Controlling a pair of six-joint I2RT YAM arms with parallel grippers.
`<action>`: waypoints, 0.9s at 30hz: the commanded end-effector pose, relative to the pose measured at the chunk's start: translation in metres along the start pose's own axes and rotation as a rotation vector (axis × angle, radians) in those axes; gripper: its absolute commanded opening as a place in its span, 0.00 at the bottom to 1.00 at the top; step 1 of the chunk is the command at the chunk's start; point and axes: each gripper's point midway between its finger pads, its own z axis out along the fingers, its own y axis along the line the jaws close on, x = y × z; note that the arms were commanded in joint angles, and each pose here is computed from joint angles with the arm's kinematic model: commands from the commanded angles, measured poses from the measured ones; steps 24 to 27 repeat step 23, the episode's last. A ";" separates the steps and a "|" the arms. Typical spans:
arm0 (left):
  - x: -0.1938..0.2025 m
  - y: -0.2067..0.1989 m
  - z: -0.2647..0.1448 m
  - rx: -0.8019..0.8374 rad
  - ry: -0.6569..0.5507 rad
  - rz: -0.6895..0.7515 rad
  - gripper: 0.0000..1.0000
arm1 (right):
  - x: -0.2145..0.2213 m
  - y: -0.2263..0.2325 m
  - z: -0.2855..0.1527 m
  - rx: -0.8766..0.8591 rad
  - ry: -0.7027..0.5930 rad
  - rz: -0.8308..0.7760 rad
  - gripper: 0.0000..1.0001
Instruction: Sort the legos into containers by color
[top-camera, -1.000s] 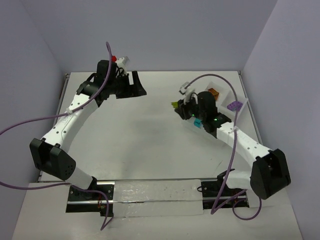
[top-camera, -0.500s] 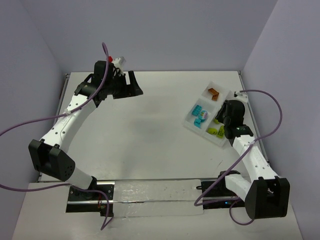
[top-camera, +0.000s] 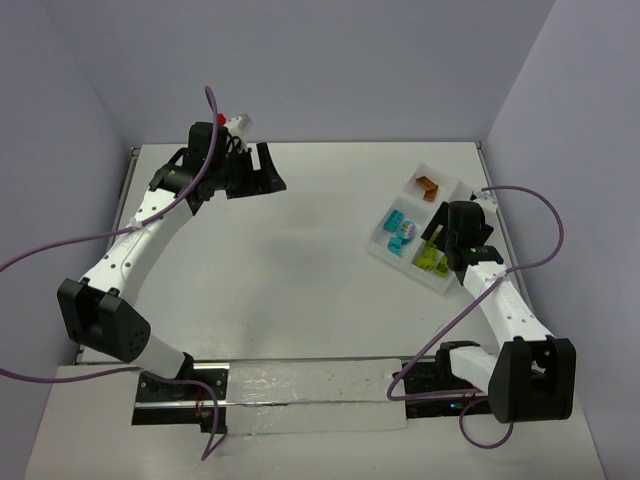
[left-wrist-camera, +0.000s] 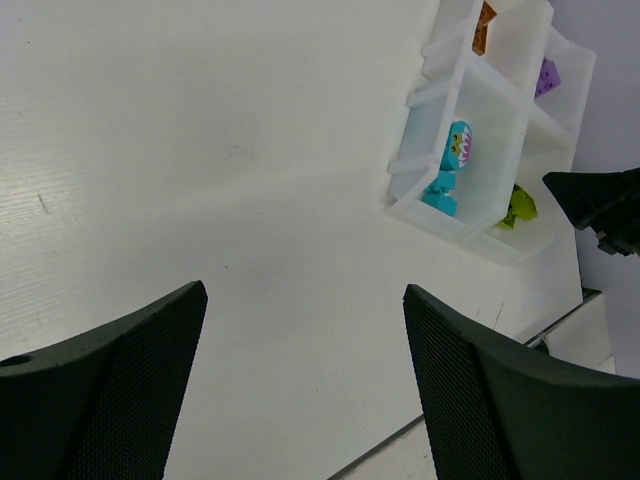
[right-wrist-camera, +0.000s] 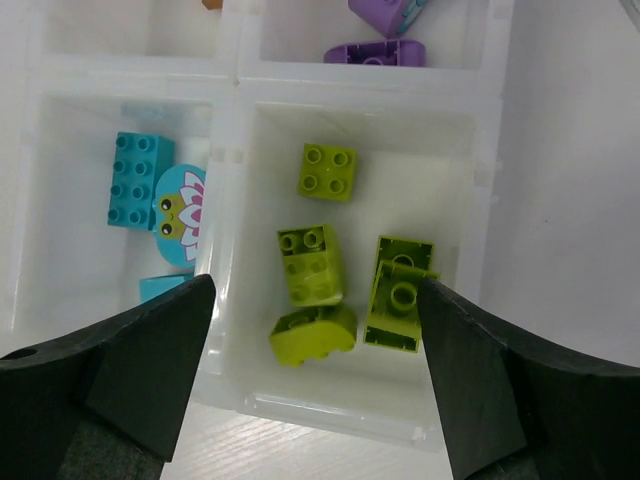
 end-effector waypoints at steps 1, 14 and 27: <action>-0.010 -0.002 -0.010 0.000 -0.044 0.016 0.86 | -0.043 0.009 -0.015 -0.011 -0.099 0.021 0.91; -0.068 0.015 -0.059 -0.190 -0.307 0.004 0.87 | -0.157 0.128 -0.103 -0.229 -0.275 -0.235 1.00; -0.094 0.037 -0.110 -0.370 -0.410 0.044 0.87 | -0.136 0.206 -0.112 -0.411 -0.216 -0.296 1.00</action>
